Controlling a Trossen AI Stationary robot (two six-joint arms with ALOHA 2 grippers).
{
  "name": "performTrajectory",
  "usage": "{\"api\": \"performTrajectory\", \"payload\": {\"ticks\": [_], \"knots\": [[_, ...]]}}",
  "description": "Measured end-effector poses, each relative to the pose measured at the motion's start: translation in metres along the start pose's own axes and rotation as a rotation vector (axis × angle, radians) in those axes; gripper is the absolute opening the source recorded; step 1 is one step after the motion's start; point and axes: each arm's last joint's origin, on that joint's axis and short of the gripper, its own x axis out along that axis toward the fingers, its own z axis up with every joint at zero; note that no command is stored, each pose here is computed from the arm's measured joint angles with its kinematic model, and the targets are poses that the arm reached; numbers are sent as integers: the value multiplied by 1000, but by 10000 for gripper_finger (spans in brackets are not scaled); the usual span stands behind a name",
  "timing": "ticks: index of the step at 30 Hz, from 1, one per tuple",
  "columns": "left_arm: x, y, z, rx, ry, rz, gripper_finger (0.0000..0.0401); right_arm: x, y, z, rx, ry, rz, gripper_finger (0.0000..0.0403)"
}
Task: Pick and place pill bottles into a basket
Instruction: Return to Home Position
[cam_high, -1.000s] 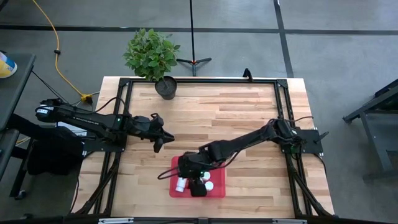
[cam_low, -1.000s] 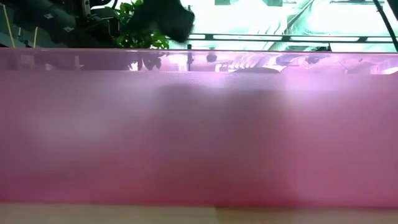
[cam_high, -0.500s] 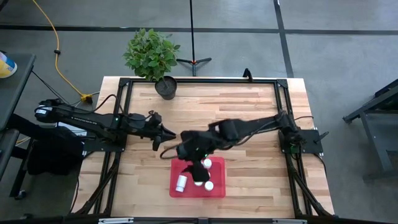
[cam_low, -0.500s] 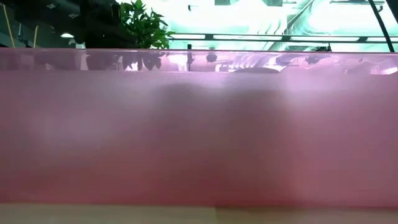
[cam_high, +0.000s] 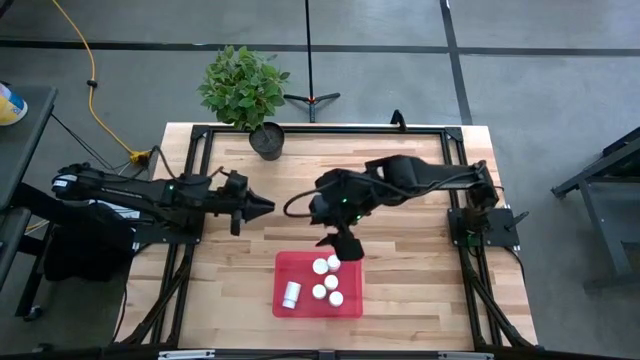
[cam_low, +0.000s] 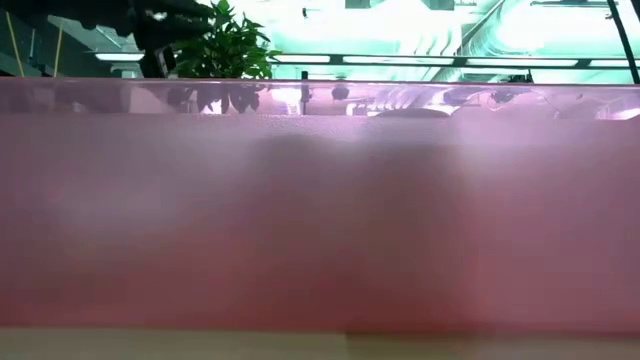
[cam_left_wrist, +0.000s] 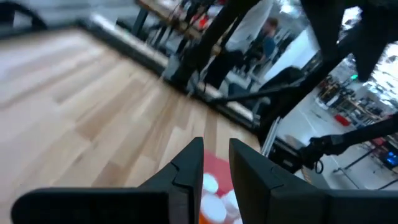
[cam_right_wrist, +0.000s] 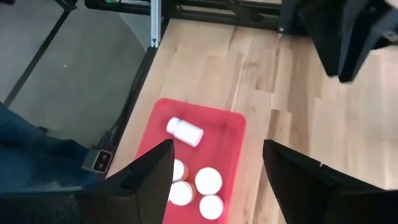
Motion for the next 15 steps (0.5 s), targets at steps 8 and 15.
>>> {"api": "performTrajectory", "payload": {"ticks": [8,15], "knots": [[-20,-5,11,159,-84,-55,111,-30,-10,-7,-65,23,9,236],[-41,-2,14,222,-125,-10,111,-67,-22,-12,-118,-32,149,236]]}}
